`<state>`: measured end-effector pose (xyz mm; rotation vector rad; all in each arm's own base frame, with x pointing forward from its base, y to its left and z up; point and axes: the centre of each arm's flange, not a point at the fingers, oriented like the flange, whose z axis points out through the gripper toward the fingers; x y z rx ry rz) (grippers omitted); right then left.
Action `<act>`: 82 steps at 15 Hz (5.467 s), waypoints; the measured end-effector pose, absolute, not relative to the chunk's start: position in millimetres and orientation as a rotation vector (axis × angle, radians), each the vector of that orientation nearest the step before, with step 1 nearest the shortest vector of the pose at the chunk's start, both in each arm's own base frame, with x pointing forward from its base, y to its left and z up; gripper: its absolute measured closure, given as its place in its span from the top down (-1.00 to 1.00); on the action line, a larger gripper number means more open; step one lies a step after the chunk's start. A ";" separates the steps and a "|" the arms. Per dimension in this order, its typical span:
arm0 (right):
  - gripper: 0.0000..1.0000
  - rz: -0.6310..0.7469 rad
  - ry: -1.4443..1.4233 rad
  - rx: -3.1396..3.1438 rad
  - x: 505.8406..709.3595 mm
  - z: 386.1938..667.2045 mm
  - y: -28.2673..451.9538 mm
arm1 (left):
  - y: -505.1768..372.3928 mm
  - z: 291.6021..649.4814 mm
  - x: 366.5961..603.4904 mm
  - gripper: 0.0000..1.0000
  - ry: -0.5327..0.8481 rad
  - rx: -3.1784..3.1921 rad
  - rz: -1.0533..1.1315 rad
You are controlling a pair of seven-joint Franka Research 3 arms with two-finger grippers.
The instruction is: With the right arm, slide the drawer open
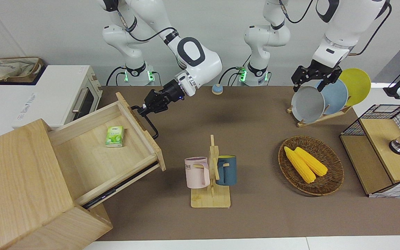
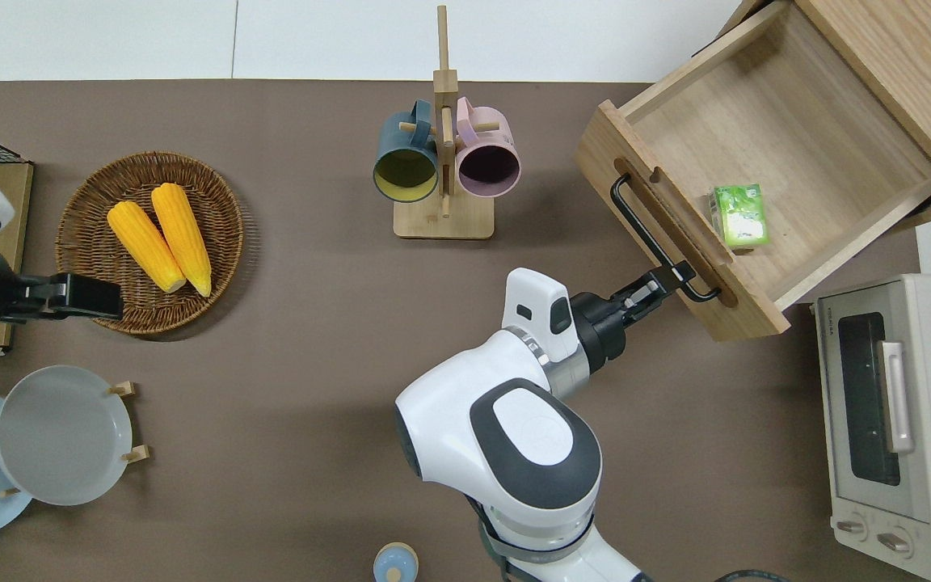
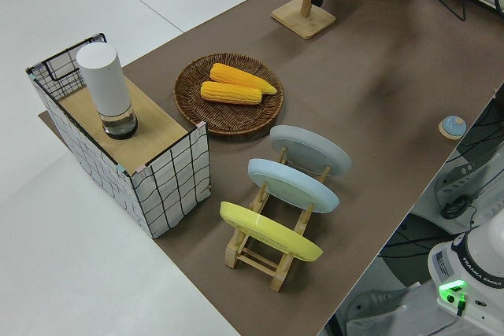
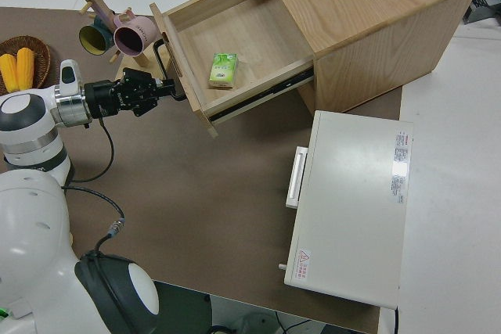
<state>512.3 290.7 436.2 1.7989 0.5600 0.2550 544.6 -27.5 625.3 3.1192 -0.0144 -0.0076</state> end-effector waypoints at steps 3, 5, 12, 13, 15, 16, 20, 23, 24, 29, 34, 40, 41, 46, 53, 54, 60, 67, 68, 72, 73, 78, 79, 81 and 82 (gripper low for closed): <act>-0.61 0.256 0.556 1.796 508.0 437.0 295.0 | -27.5 625.3 544.6 1.00 -0.014 3.119 -0.008; -0.61 0.262 0.557 1.798 506.3 437.1 297.6 | -27.5 625.3 544.6 0.99 -0.014 3.119 -0.008; -0.62 0.262 0.540 1.818 505.1 438.0 298.6 | -27.5 625.3 544.6 0.99 -0.014 3.119 -0.008; -0.62 0.262 0.538 1.820 505.2 438.2 298.7 | -27.5 625.3 544.6 1.00 -0.015 3.119 -0.008; -0.58 0.266 0.532 1.824 505.3 438.6 298.8 | -27.5 625.3 544.6 0.98 -0.014 3.119 -0.008; -0.46 0.266 0.532 1.825 504.5 439.2 299.9 | -27.5 625.3 544.6 1.00 -0.014 3.119 -0.008; 0.27 0.281 0.525 1.825 501.1 447.0 305.8 | -27.5 625.3 544.6 0.99 -0.014 3.119 -0.008; 0.87 0.320 0.474 1.843 501.2 447.9 306.2 | -27.5 625.3 544.6 1.00 -0.015 3.119 -0.008; 0.97 0.332 0.458 1.849 501.1 447.9 306.3 | -27.5 625.3 544.6 0.99 -0.015 3.119 -0.008; 0.97 0.342 0.392 1.912 496.8 442.8 307.2 | -27.5 625.3 544.6 0.98 -0.015 3.119 -0.008; 0.97 0.360 0.402 1.966 480.3 441.1 327.6 | -27.5 625.3 544.6 0.99 -0.015 3.119 -0.008; 0.97 0.371 0.406 2.065 450.4 441.8 359.7 | -27.5 625.3 544.6 1.00 -0.014 3.119 -0.008; 0.97 0.365 0.404 2.080 449.0 443.3 361.4 | -27.5 625.3 544.6 0.99 -0.014 3.119 -0.008; 0.97 0.325 0.293 2.292 457.0 497.9 366.4 | -27.5 625.3 544.6 0.99 -0.015 3.119 -0.008; 0.97 0.199 0.110 2.530 479.2 561.9 319.8 | -27.5 625.3 544.6 1.00 -0.014 3.119 -0.008; 0.97 0.172 0.077 2.565 482.2 565.4 311.9 | -27.5 625.3 544.6 1.00 -0.014 3.119 -0.008; 0.97 0.003 -0.058 2.817 503.7 613.7 231.6 | -27.5 625.3 544.6 1.00 -0.014 3.119 -0.008; 0.97 -0.075 -0.148 2.986 514.6 641.7 153.5 | -27.5 625.3 544.6 1.00 -0.014 3.119 -0.008; 0.97 -0.084 -0.152 2.998 516.9 642.0 144.6 | -27.5 625.3 544.6 1.00 -0.014 3.119 -0.008; 0.97 -0.121 -0.170 3.053 526.0 642.4 103.2 | -27.5 625.3 544.6 1.00 -0.014 3.119 -0.008; 0.97 -0.128 -0.176 3.064 527.8 642.2 93.5 | -27.5 625.3 544.6 1.00 -0.014 3.119 -0.008; 0.97 -0.161 -0.215 3.129 532.8 640.9 57.1 | -27.5 625.3 544.6 1.00 -0.015 3.119 -0.008; 0.97 -0.164 -0.222 3.134 533.4 640.8 50.1 | -27.5 625.3 544.6 1.00 -0.015 3.119 -0.008; 0.97 -0.171 -0.243 3.139 534.0 640.1 39.7 | -27.5 625.3 544.6 0.99 -0.014 3.119 -0.008; 0.97 -0.174 -0.256 3.140 534.0 639.7 35.2 | -27.5 625.3 544.6 0.99 -0.014 3.119 -0.008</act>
